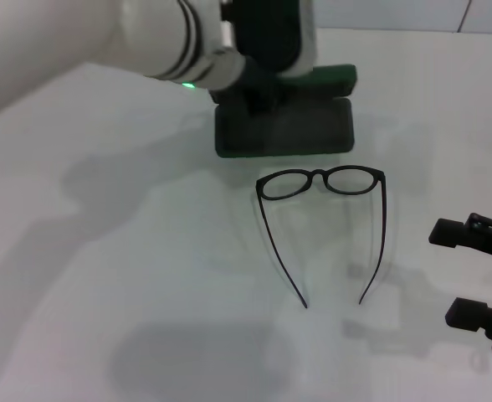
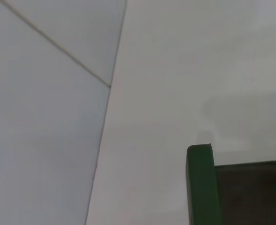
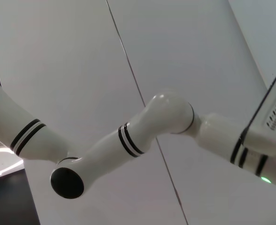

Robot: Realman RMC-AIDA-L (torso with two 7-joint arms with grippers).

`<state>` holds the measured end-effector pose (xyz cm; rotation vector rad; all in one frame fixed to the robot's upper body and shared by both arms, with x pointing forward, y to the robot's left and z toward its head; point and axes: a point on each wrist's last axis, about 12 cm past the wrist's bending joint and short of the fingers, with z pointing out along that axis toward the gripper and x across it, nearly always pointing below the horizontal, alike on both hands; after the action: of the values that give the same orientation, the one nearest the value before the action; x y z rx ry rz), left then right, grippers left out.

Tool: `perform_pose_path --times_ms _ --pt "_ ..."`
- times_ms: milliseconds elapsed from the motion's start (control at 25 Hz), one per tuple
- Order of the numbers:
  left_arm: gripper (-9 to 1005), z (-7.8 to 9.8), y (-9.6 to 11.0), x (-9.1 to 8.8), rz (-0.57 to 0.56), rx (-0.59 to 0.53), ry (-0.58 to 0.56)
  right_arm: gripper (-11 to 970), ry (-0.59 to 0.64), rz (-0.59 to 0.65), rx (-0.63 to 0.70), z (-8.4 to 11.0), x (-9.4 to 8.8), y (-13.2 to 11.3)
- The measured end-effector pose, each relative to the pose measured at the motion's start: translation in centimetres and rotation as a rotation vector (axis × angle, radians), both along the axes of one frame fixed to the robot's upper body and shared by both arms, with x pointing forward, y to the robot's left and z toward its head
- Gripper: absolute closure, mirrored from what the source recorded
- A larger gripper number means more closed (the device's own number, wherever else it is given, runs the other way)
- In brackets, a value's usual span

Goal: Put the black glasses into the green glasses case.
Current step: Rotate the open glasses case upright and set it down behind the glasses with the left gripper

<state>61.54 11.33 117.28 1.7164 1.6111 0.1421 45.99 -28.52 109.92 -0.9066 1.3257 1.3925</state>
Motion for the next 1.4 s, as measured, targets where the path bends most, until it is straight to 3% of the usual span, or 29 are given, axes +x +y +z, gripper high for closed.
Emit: perform_pose_path --times_ms 320,1040,1400 --pt "797 -1.3 -1.2 -0.2 -0.035 0.022 -0.020 104 -0.003 0.002 0.000 0.1 0.1 0.1" --pt "786 -3.1 -2.9 -2.0 -0.063 0.023 0.080 106 0.022 -0.009 0.011 -0.4 -0.2 0.0" --pt "693 -3.4 -3.1 -2.2 -0.047 0.044 0.091 107 0.031 -0.014 0.007 -0.6 -0.4 -0.1"
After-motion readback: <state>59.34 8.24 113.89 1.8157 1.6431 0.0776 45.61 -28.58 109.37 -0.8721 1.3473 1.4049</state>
